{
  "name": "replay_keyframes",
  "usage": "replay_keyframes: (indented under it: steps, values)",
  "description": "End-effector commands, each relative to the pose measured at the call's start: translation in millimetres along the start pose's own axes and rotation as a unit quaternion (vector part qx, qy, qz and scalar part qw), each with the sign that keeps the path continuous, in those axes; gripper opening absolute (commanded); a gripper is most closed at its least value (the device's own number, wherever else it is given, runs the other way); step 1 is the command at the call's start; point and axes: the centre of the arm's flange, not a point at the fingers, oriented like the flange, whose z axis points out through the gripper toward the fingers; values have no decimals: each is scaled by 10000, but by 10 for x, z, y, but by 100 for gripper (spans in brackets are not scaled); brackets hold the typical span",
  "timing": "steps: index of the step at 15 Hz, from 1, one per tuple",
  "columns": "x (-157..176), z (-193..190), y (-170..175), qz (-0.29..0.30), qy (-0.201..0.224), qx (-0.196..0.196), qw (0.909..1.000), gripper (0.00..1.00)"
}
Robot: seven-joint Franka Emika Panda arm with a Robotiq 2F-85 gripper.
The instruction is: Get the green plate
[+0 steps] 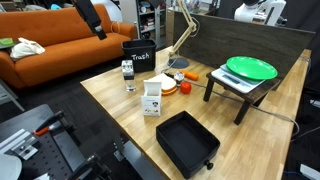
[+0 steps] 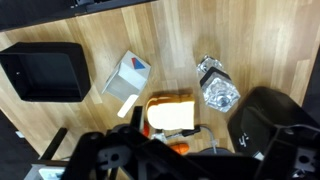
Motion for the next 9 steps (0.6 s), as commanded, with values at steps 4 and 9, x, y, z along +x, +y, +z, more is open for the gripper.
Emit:
replay_keyframes:
  steps: [4, 9]
  values:
    - [44, 9, 225, 336, 16, -59, 9994, 100]
    - [39, 6, 208, 364, 24, -66, 9993, 100]
